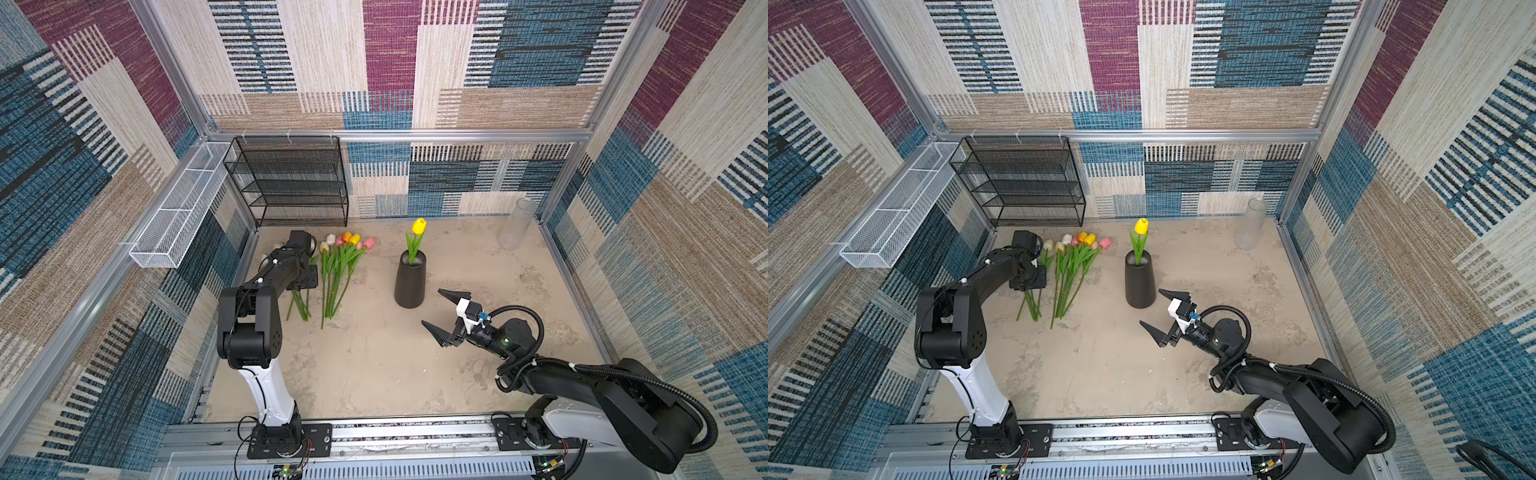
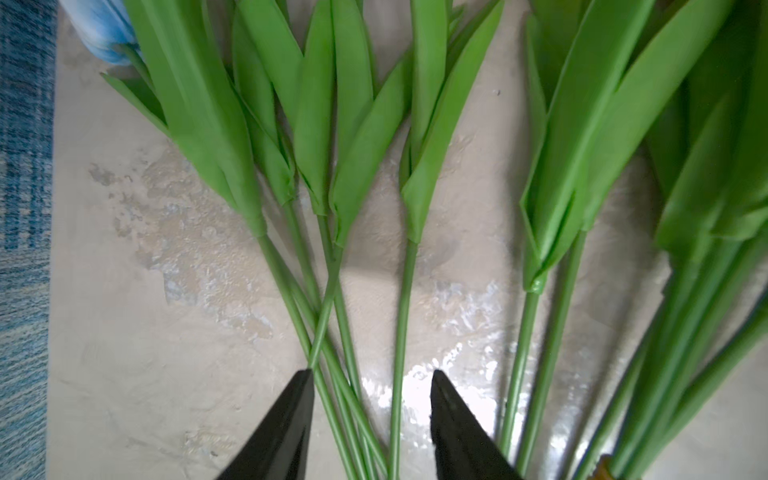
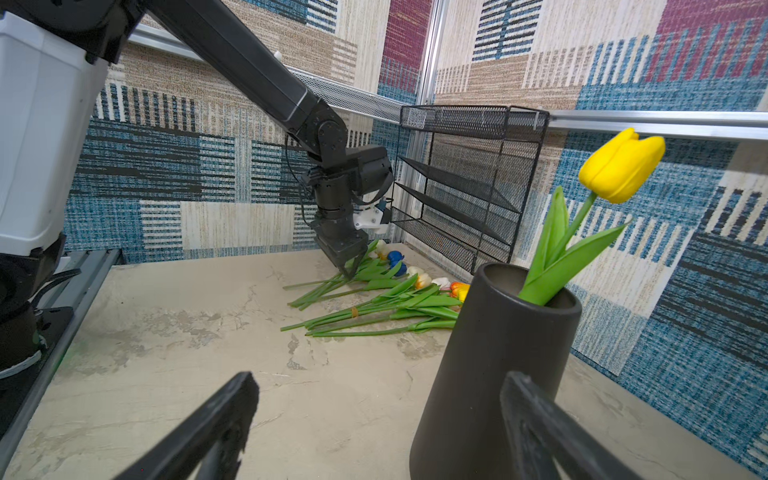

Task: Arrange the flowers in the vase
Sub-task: 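Open the left gripper and return it to the tulips, then grasp a white tulip stem with the left gripper and lift it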

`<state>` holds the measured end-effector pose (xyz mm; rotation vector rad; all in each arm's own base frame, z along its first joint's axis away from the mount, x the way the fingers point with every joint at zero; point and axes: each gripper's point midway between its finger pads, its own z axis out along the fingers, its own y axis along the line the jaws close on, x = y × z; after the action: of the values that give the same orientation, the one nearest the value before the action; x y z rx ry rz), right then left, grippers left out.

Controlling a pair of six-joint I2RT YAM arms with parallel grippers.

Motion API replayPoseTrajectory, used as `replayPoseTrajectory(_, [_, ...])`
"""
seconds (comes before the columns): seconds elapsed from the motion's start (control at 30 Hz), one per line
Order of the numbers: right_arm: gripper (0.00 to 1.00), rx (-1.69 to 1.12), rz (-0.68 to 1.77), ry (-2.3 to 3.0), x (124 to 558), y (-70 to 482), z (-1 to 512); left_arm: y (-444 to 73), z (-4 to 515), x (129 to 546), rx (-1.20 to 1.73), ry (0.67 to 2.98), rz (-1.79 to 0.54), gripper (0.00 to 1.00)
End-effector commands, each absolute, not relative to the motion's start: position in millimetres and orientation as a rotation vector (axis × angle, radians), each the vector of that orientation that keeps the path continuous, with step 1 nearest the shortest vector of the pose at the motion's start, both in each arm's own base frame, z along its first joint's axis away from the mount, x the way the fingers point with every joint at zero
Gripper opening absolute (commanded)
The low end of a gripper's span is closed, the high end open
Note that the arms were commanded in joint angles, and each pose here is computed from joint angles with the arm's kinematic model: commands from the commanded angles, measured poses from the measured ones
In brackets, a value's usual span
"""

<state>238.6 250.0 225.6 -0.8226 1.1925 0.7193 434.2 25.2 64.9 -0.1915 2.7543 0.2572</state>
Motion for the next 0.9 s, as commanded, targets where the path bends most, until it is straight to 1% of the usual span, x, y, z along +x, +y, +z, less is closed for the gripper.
replayPoseTrajectory(0.0, [0.95,-0.812,0.733,1.149,236.6,251.2,237.8,24.0,55.6,432.4,-0.143,2.817,0.267,0.41])
replayPoseTrajectory(0.1, [0.95,-0.814,0.733,1.150,236.5,251.0,237.7,17.9,48.1,437.9,-0.117,2.841,0.246,0.30])
replayPoseTrajectory(0.13, [0.95,-0.814,0.732,1.151,236.8,251.3,237.6,17.2,45.4,439.3,-0.106,2.851,0.253,0.30])
replayPoseTrajectory(0.23, [0.95,-0.814,0.730,1.153,237.1,251.3,237.1,13.6,35.3,444.2,-0.070,2.877,0.263,0.35])
replayPoseTrajectory(0.3, [0.95,-0.813,0.730,1.148,236.5,250.8,237.9,14.5,29.2,446.0,-0.068,2.902,0.274,0.36])
replayPoseTrajectory(0.47, [0.95,-0.813,0.729,1.144,235.8,250.5,238.8,13.6,21.2,454.2,-0.064,2.919,0.274,0.35])
replayPoseTrajectory(0.6, [0.95,-0.812,0.725,1.141,235.4,249.7,239.6,14.0,15.5,455.9,-0.067,2.937,0.280,0.30])
replayPoseTrajectory(0.67, [0.94,-0.812,0.724,1.141,235.3,249.6,239.7,13.9,13.5,454.7,-0.067,2.943,0.283,0.18])
replayPoseTrajectory(0.73, [0.94,-0.811,0.723,1.139,235.0,249.1,240.2,13.9,12.6,453.7,-0.070,2.946,0.280,0.11])
replayPoseTrajectory(0.83, [0.94,-0.813,0.726,1.141,234.7,249.6,239.4,12.8,14.0,452.0,-0.079,2.947,0.268,0.00])
replayPoseTrajectory(0.87, [0.95,-0.813,0.725,1.139,234.4,249.5,240.1,11.6,15.7,451.6,-0.084,2.945,0.257,0.00])
